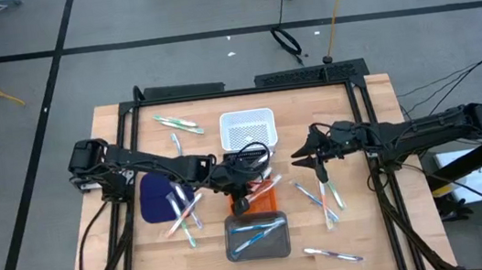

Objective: Pick & Place Toothbrushes
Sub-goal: Put the bottom right green toothbrush into the white bin

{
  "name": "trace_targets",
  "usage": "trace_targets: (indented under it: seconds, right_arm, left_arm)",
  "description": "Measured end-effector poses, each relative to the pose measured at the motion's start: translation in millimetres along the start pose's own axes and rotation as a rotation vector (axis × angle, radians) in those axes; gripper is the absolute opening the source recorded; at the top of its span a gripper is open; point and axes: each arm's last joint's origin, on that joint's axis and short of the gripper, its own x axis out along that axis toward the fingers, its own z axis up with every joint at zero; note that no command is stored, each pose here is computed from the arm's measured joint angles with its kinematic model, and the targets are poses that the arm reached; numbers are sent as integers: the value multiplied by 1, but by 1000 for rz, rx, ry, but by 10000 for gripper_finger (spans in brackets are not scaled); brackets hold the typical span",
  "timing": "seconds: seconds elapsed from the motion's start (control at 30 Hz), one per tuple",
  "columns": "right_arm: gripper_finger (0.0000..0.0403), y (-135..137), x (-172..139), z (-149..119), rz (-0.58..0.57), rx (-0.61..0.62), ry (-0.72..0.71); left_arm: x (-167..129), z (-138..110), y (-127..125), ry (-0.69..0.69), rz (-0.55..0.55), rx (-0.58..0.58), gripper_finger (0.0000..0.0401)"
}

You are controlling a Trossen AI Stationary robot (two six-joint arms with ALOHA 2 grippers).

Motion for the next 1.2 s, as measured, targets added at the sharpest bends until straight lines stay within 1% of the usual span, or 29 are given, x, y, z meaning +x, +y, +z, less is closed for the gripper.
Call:
trace_targets:
  seconds: [0.1,0.23,0.43,0.57,0.7,0.93,1.1,1.2]
  right_arm:
    - [109,-1,0,-5,-14,42,50]
    - [109,-4,-2,-18,-57,125,183]
    - [110,-9,-7,-36,-144,271,362]
    - [110,-10,-11,-45,-199,330,449]
    - [110,-13,-16,-51,-285,364,506]
    - [110,-15,-21,-59,-374,429,572]
    - [110,-17,-27,-65,-467,466,635]
    - [110,-18,-28,-68,-481,487,633]
  left_arm:
    - [0,1,1,-7,-1,0,109]
    - [0,2,3,-8,4,3,122]
    - [0,4,5,-26,13,0,124]
    - [0,7,6,-49,10,10,124]
    - [0,8,6,-63,6,28,124]
    - [0,8,6,-63,6,38,124]
    - [0,8,6,-63,6,46,124]
    - [0,8,6,-63,6,58,124]
